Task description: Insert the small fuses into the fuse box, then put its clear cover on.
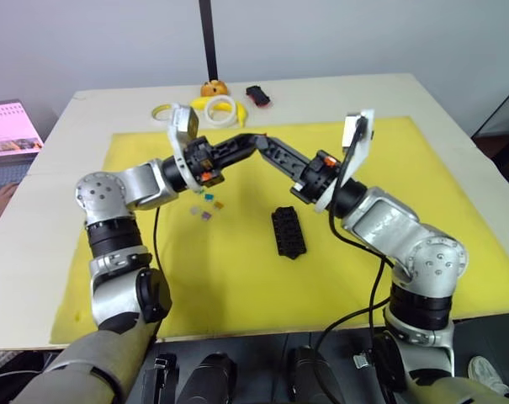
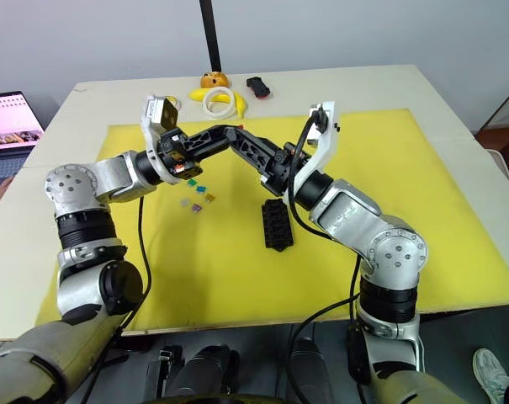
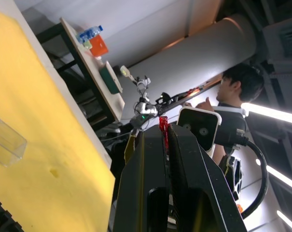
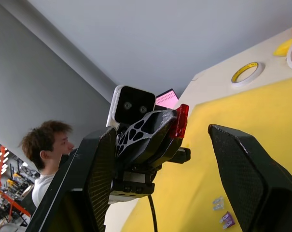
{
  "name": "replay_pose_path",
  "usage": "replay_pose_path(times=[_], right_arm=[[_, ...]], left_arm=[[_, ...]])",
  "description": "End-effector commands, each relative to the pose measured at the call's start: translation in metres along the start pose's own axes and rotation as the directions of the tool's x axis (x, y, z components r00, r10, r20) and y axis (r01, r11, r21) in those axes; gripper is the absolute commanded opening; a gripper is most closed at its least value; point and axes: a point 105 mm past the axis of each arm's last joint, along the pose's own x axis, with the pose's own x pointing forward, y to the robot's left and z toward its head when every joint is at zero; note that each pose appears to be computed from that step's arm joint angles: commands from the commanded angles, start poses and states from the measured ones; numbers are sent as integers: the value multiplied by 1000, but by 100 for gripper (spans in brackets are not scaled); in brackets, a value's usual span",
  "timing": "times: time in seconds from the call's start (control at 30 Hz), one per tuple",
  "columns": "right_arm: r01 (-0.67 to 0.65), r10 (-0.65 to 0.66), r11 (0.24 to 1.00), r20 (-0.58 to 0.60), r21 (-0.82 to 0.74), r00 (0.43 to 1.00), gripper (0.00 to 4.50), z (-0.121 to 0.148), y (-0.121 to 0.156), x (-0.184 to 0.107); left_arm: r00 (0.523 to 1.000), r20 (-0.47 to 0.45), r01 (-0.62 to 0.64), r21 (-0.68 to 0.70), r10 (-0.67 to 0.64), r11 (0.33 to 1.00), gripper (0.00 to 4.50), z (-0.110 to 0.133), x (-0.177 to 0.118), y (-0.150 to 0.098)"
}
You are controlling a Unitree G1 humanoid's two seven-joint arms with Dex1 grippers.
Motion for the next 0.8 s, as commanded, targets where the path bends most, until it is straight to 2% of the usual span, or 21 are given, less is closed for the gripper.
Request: replay_pose_path(times=[0.03, 0.07, 0.4, 0.5, 0.57, 0.6, 0.8], right_arm=[[-39, 40, 999, 27, -10, 999, 240, 5, 11, -2], [-38, 38, 999, 27, -11, 999, 193, 5, 11, -2], [-35, 35, 999, 29, -10, 999, 193, 6, 10, -2], [-44, 45, 999, 27, -14, 999, 125, 6, 12, -1], [-49, 49, 999, 26, -19, 998, 26, 6, 13, -1], [-50, 50, 999, 26, -19, 998, 6, 6, 13, -1], [-67, 67, 998, 31, -21, 997, 6, 9, 18, -2]], left_arm=[[999, 10, 32, 28, -32, 999, 0, 4, 1, -9], [999, 8, 34, 29, -34, 999, 0, 4, 1, -9], [999, 10, 38, 19, -38, 999, 0, 3, 1, -8], [999, 7, 37, 17, -37, 999, 0, 1, 2, -8], [999, 4, 34, 17, -34, 999, 0, -1, 3, -7], [999, 3, 32, 18, -32, 999, 0, -1, 3, -6], [1000, 1, 19, 10, -19, 1000, 0, -3, 4, -4]])
